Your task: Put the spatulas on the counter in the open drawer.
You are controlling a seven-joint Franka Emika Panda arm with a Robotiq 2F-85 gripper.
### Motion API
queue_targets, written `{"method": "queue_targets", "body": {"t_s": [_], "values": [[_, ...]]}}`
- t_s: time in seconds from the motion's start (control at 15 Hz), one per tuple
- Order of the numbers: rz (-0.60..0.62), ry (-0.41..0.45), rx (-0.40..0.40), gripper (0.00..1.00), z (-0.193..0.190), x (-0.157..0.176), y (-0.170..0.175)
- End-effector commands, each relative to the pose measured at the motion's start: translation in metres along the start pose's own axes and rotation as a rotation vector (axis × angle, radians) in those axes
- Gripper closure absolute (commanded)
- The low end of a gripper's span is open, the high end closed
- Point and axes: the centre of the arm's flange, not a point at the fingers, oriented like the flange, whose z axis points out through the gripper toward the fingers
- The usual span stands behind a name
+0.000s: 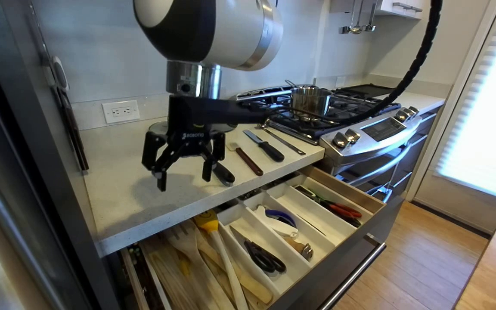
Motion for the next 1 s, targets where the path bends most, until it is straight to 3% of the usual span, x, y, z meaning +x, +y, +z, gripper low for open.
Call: {"method": "queue_targets", "body": {"t_s": [0.0,0.33,0.53,0.93], "values": [[0.102,0.070,-0.087,0.00,-0.026,0.008,0.044],[0.216,0.145,-0.124,0.00,-0.025,0.041,0.103],[0.195,0.169,-0.159,0.00,-0.021,0.056,0.125],[0.176,0.118,-0.128,0.03,0.007,0.075,0.125]]}}
